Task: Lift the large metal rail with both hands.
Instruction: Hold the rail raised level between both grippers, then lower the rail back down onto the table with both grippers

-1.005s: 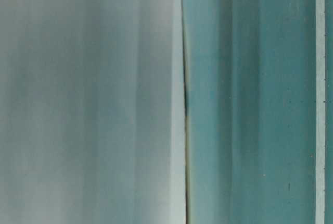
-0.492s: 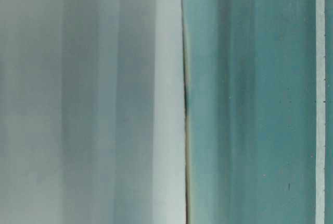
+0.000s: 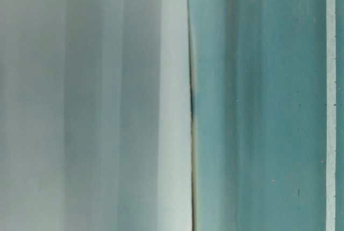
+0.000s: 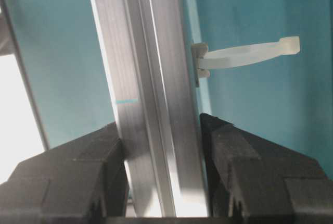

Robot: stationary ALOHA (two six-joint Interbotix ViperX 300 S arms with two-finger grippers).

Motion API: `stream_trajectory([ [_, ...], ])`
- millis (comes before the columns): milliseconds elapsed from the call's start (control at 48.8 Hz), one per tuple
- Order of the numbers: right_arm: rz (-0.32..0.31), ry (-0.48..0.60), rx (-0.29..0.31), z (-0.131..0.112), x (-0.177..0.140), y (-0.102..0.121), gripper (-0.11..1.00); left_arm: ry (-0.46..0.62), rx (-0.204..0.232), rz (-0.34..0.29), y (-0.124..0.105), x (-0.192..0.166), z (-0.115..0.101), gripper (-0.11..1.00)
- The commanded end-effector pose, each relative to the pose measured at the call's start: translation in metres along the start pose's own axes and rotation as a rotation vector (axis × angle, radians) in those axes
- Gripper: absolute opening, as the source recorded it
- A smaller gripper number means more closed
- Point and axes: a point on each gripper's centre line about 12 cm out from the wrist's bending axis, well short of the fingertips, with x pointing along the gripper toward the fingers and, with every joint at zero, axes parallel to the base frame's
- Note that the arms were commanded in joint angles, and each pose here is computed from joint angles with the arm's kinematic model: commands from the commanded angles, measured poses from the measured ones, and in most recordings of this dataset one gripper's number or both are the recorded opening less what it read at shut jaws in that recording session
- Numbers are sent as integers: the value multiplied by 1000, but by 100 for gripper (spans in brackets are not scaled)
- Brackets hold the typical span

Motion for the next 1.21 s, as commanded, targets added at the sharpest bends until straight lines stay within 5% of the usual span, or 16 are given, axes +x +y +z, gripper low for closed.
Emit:
stream_trajectory([
  [0,10,-23,62,5,-1,-3,39,-70,-37,12,6,-15,7,36],
  [513,-36,149,59,-12,76,-23,39,20,-55,28,15,47,-27,36],
  [779,-70,119,43,-18,122,-38,39,23,-67,24,14,102,-62,36],
  [1189,-93,96,51,-34,188,-53,39,-17,-73,21,16,147,-89,36],
])
